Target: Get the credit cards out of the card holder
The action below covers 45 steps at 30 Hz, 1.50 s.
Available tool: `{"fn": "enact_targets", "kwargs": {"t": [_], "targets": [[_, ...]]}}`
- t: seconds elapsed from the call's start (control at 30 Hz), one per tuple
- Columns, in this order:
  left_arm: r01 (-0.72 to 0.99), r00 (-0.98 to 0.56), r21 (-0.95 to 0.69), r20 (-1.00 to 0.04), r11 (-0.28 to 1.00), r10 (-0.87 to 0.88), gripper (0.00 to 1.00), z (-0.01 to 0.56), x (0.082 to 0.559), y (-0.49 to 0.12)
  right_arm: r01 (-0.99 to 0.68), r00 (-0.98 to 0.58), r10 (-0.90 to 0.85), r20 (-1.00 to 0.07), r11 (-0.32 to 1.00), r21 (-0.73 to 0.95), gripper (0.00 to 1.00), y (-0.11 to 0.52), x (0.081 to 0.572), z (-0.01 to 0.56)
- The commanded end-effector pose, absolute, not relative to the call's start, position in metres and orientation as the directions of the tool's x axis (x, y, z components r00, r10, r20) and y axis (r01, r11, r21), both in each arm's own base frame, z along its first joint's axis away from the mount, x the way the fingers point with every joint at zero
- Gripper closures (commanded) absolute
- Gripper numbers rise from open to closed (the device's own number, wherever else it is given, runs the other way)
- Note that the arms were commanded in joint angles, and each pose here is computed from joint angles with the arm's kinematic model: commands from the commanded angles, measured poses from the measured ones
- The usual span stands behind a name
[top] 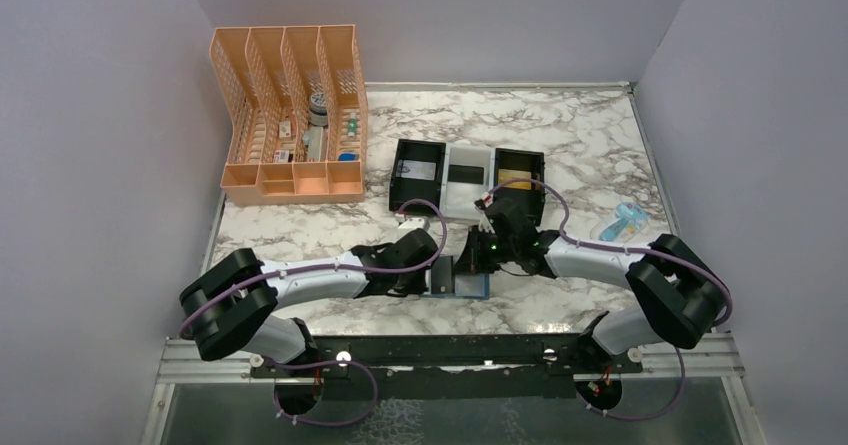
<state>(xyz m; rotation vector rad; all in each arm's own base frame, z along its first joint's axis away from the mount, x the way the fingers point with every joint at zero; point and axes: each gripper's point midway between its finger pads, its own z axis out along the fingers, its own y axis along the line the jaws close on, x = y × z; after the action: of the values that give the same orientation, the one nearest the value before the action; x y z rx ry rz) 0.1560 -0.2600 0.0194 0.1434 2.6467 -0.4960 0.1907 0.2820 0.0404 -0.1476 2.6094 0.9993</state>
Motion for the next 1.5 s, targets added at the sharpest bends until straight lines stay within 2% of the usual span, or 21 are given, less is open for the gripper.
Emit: {"fn": "enact_targets", "kwargs": {"t": [0.0,0.07,0.13,0.2,0.3,0.43,0.57,0.73,0.87,1.0,1.2,1.3,1.47], "targets": [[0.220,-0.894,-0.287,-0.443,0.932,0.075,0.89,0.019,0.147,-0.251,-0.201,-0.953,0.010,-0.304,0.730,0.654,0.99,0.277,0.180,0.028],[0.233,-0.878,-0.312,-0.476,0.921,0.061,0.73,0.033,0.151,-0.257,-0.191,-0.955,0.016,-0.296,0.730,0.656,0.99,0.277,0.181,0.025],[0.249,-0.855,-0.343,-0.516,0.906,0.039,0.63,0.050,0.158,-0.264,-0.180,-0.955,0.025,-0.295,0.743,0.645,0.99,0.275,0.183,0.022],[0.277,-0.833,-0.365,-0.553,0.889,0.033,0.58,0.066,0.164,-0.272,-0.169,-0.955,0.035,-0.294,0.753,0.636,0.99,0.273,0.184,0.019],[0.321,-0.812,-0.387,-0.583,0.865,0.040,0.57,0.081,0.169,-0.283,-0.167,-0.954,0.039,-0.297,0.754,0.635,0.99,0.273,0.185,0.019],[0.353,-0.817,-0.411,-0.573,0.840,0.063,0.58,0.079,0.168,-0.299,-0.162,-0.955,0.042,-0.294,0.758,0.632,0.99,0.271,0.185,0.018],[0.349,-0.833,-0.397,-0.546,0.849,0.088,0.66,0.061,0.167,-0.302,-0.161,-0.954,0.045,-0.297,0.759,0.630,0.99,0.271,0.185,0.019],[0.264,-0.859,-0.286,-0.503,0.921,0.090,0.78,0.034,0.167,-0.276,-0.172,-0.950,0.046,-0.310,0.750,0.639,0.99,0.272,0.186,0.024],[0.232,-0.872,-0.257,-0.483,0.938,0.084,0.79,0.025,0.162,-0.261,-0.178,-0.947,0.049,-0.317,0.742,0.647,0.98,0.273,0.186,0.028],[0.227,-0.872,-0.264,-0.484,0.937,0.075,0.79,0.023,0.158,-0.256,-0.188,-0.946,0.045,-0.321,0.732,0.654,0.91,0.275,0.186,0.030],[0.263,-0.877,-0.275,-0.468,0.925,0.111,0.81,0.017,0.154,-0.261,-0.195,-0.952,0.026,-0.305,0.716,0.670,0.69,0.280,0.183,0.026],[0.250,-0.885,-0.274,-0.453,0.929,0.105,0.85,0.013,0.151,-0.259,-0.182,-0.956,0.027,-0.292,0.726,0.664,0.68,0.279,0.184,0.021],[0.232,-0.894,-0.277,-0.439,0.932,0.092,0.87,0.009,0.147,-0.255,-0.164,-0.964,0.028,-0.263,0.719,0.675,0.68,0.282,0.182,0.015]]}}
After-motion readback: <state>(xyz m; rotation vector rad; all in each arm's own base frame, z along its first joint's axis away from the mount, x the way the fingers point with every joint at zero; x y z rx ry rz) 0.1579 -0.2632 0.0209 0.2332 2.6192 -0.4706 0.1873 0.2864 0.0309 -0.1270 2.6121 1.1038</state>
